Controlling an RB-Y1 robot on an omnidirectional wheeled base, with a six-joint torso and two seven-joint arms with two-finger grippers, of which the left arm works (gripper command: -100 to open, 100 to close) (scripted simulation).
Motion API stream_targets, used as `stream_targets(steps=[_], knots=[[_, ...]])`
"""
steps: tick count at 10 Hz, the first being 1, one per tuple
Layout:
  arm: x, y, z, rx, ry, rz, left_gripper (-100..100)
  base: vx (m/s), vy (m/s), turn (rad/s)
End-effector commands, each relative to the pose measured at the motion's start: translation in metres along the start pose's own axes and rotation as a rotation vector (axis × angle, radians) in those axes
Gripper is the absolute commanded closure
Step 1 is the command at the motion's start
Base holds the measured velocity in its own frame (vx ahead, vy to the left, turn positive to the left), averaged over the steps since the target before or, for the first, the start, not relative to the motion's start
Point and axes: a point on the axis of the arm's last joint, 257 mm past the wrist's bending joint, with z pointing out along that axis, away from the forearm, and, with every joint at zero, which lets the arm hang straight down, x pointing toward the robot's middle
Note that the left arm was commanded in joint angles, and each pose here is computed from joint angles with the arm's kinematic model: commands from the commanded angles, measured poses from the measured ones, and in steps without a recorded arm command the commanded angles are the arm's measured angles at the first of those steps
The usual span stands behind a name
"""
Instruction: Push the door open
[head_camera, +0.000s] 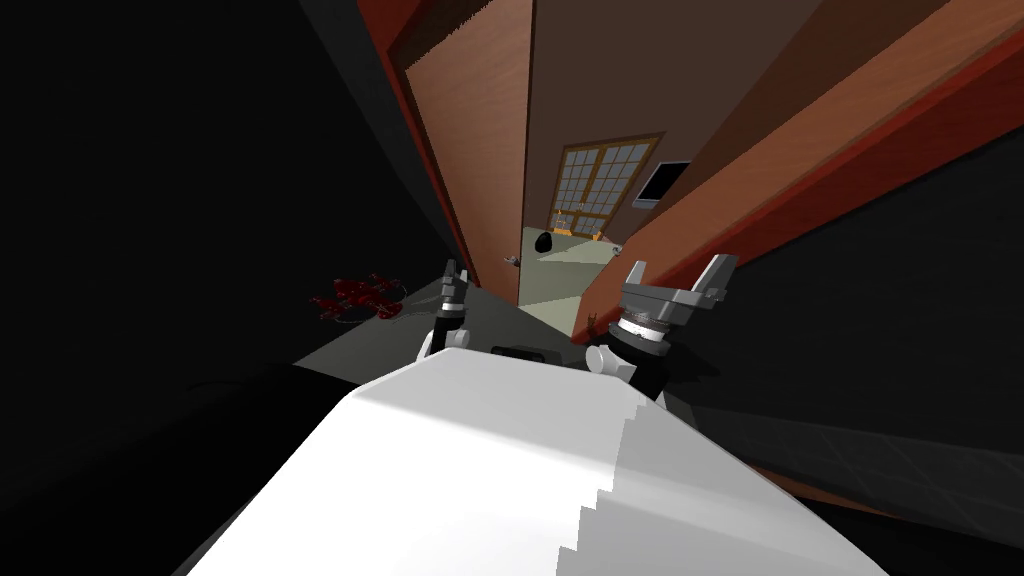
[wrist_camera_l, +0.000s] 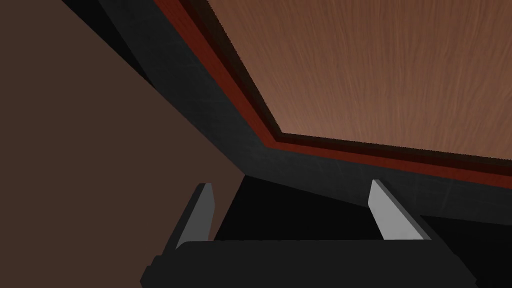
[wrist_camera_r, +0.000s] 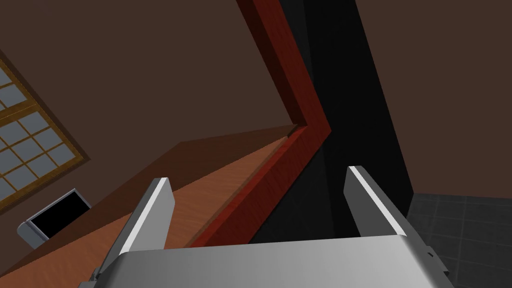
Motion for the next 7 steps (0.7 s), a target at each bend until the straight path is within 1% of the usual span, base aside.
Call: stream_targets(steps=[1,4,7], knots=[[0.005,0.012,-0.003,-0.015,0.011,-0.009,-100,0.091,0.017,-0.041],[0.015,0.035,-0.0081,-0.049,0.032,-0.027,-100,0.093,0.047,-0.047],[0.027,0.061,-0.0151,-0.087,0.055,-0.046,-100,0.085,0.054,-0.053]])
